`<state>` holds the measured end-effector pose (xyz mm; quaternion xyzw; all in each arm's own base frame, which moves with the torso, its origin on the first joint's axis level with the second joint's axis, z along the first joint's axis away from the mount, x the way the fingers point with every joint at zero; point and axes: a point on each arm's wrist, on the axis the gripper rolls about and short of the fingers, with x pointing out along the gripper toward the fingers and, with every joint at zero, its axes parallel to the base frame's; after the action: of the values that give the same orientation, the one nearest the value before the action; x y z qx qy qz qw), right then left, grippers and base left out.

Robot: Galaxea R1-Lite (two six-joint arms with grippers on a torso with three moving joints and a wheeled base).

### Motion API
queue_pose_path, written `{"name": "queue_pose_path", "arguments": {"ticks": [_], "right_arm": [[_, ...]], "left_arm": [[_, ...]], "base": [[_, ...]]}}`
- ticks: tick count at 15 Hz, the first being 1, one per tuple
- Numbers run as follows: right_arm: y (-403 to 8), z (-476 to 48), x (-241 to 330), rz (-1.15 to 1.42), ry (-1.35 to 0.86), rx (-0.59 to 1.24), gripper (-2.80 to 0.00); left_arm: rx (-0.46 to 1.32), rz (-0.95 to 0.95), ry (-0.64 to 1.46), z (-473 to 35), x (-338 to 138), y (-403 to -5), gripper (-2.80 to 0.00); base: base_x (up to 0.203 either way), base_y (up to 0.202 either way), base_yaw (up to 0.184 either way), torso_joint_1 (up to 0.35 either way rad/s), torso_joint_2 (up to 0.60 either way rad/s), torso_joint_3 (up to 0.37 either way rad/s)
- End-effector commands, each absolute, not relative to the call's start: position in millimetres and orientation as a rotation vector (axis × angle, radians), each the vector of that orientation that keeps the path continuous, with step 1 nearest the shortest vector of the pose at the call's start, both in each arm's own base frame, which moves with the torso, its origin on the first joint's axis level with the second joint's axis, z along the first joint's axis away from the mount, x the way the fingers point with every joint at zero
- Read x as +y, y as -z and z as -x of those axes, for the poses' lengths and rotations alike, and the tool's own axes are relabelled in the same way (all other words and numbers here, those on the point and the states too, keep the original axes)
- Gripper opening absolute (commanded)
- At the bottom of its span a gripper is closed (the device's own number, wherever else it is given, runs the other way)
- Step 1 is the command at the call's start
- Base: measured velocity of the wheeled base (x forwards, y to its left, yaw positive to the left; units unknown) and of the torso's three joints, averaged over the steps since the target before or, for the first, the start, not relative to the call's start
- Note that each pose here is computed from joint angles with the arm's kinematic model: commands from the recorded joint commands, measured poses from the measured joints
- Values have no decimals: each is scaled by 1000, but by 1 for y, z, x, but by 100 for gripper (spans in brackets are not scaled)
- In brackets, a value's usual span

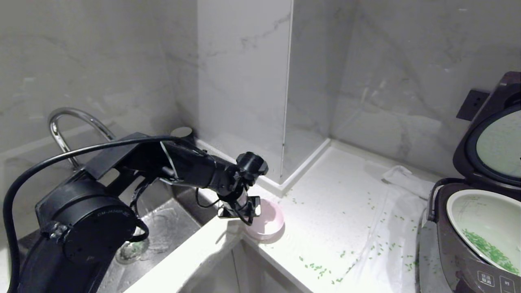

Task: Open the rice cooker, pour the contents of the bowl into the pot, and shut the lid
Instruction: Pick up the bowl on the table

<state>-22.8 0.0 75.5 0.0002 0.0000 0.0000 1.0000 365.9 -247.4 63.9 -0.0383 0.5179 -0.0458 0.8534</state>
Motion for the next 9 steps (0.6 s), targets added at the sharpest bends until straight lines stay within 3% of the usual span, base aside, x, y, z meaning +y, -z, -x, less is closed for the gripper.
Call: {"name": "queue_pose_path", "arguments": {"ticks": [1, 6, 7, 9], "right_arm": [[-75, 23, 0, 0, 0, 2, -280], [-75, 23, 0, 0, 0, 1, -280], [-75, 23, 0, 0, 0, 2, -280], [-75, 23, 0, -2, 0, 2, -280]], "left_arm": [[1098, 120, 24, -377, -216, -66, -280], [1123, 163, -65, -391, -195, -49, -280], [1106, 172, -57, -393, -198, -50, 0], [1085, 175, -44, -396, -205, -45, 0]], "base": [[0, 0, 0, 0, 0, 0], [0, 0, 0, 0, 0, 0], [0, 0, 0, 0, 0, 0], [0, 0, 0, 0, 0, 0]]}}
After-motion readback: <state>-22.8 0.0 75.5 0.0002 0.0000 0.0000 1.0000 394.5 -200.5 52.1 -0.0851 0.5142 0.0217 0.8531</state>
